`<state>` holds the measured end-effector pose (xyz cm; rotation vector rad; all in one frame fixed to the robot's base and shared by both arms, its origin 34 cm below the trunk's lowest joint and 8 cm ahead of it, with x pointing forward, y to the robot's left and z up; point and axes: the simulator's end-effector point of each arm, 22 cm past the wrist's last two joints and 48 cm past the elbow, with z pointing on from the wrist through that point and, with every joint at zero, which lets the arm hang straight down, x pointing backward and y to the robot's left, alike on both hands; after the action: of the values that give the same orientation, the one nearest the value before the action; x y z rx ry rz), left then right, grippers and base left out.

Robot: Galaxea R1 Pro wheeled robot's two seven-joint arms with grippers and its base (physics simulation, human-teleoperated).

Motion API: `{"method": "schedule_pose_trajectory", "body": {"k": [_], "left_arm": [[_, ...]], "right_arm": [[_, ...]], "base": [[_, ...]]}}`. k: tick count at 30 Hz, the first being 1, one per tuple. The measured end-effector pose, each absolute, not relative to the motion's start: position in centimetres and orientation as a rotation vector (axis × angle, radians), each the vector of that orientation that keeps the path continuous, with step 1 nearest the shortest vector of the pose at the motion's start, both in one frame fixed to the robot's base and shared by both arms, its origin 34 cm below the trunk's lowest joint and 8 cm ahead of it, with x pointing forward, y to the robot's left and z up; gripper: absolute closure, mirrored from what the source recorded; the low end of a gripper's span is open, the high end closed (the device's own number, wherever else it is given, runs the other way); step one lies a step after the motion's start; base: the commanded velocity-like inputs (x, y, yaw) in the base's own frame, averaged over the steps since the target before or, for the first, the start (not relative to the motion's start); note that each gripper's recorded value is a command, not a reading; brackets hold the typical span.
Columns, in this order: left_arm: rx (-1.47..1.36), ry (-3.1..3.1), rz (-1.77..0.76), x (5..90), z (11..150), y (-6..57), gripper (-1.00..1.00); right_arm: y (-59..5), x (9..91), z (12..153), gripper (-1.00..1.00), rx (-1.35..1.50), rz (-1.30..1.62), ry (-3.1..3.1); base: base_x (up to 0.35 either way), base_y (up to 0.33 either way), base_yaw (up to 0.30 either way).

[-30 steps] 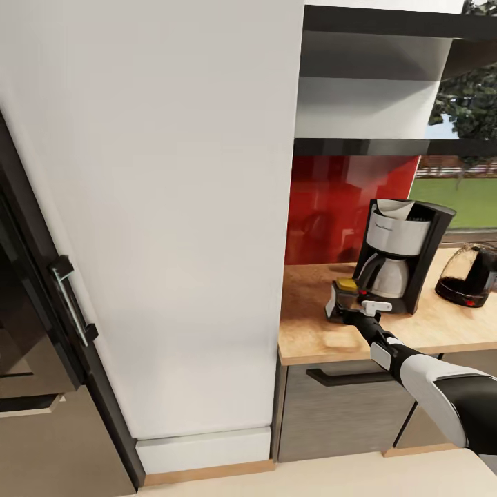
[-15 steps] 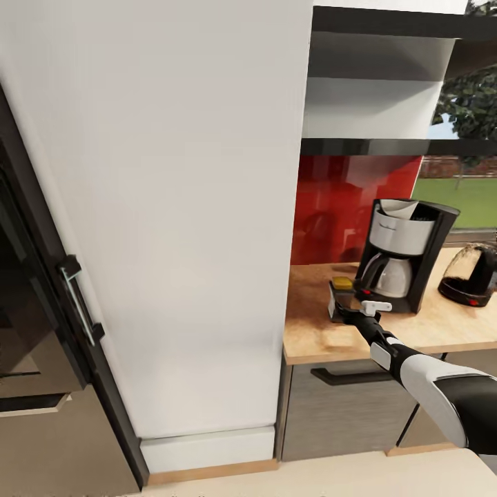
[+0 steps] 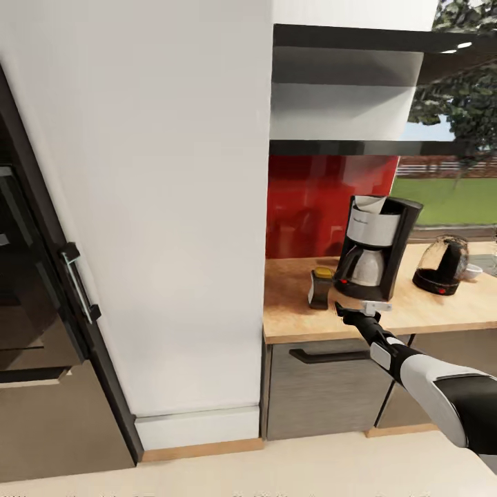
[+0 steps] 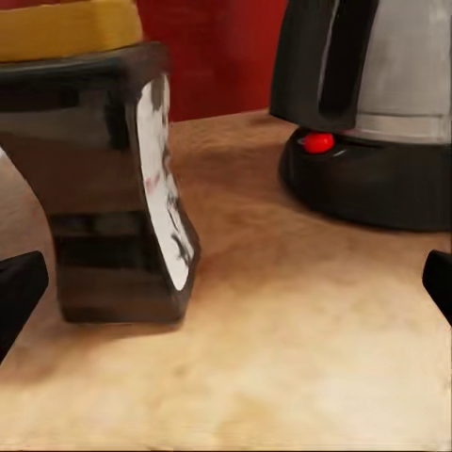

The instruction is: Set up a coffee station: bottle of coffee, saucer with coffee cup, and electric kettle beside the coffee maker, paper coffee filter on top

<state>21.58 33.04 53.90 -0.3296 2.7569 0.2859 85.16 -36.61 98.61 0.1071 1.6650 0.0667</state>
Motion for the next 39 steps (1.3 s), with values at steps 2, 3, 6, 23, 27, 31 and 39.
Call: {"method": "schedule_pose_trajectory", "body": {"k": [2,3,6,23,27,31,39], "left_arm": [[-0.330,2.756,0.286,21.6,53.9,33.0,-1.00],[-0.330,2.756,0.286,21.6,53.9,33.0,-1.00],[-0.330,2.757,0.286,21.6,53.9,33.0,-1.00],[-0.340,2.775,0.297,20.8,53.8,33.1,-1.00],[-0.347,2.814,0.279,20.0,53.4,32.1,-1.00],[-0.352,2.829,0.273,19.7,53.3,31.8,-1.00],[-0.350,2.831,0.252,19.5,53.2,30.7,-1.00]], "right_arm": [[-36.6,85.1,98.6,-1.00,0.107,0.066,1.665],[-36.6,85.1,98.6,-1.00,0.107,0.066,1.665],[-36.6,85.1,98.6,-1.00,0.107,0.066,1.665],[-36.5,85.1,98.6,-1.00,0.105,0.069,1.667],[-36.3,85.1,98.3,-1.00,0.096,0.075,1.679],[-36.4,85.1,98.3,-1.00,0.101,0.076,1.678],[-37.0,85.0,98.4,-1.00,0.125,0.067,1.675]], "base": [[-0.029,-0.274,0.000],[-0.010,-0.280,-0.043],[-0.004,-0.284,-0.174],[0.010,-0.286,-0.228],[0.029,-0.071,-0.004],[0.000,0.000,0.000],[0.095,0.000,0.000]]}}
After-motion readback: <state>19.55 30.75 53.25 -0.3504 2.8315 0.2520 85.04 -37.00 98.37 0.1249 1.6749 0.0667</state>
